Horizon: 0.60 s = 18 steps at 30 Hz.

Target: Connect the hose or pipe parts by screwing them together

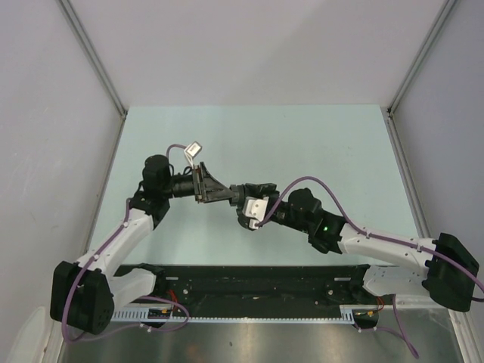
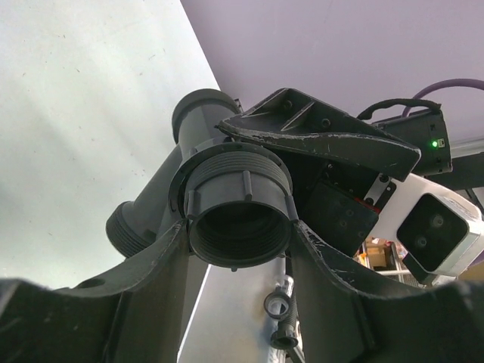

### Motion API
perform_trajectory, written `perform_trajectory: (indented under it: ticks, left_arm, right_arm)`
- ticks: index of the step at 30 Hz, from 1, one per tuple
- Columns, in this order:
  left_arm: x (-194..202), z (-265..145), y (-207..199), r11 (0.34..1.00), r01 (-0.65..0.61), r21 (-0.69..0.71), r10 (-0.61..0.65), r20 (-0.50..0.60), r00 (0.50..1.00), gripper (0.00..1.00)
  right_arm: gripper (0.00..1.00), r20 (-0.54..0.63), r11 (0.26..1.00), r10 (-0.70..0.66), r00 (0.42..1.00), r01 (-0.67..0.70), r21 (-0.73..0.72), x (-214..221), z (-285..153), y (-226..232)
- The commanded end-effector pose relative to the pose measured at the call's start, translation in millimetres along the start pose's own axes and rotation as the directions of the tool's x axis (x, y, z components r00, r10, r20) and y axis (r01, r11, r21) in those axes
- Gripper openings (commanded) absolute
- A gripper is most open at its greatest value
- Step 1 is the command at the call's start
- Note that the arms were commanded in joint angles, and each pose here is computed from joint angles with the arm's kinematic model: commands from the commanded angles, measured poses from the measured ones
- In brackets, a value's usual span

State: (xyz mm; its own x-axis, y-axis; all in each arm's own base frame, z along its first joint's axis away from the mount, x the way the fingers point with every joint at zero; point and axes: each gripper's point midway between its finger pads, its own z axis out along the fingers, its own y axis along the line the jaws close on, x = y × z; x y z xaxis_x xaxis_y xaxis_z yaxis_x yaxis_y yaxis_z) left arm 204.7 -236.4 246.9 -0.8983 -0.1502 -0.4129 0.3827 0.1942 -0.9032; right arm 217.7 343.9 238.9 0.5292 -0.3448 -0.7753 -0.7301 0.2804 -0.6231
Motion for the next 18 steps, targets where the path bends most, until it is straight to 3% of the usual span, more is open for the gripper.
perform_trajectory:
  ticks: [1,18]
  left_arm:
    - [6,4,-7,0.999,-0.026,0.033,0.029,-0.068,0.997,0.00]
    - [11,15,10,1.000,-0.018,-0.003,0.018,-0.118,0.993,0.00]
  right_arm:
    - [0.25,0.153,0.998,-0.064,0.986,0.060,0.032,-51,-5,-24]
    - [0.23,0.147,0.998,-0.044,0.988,0.049,-0.029,-50,2,-5]
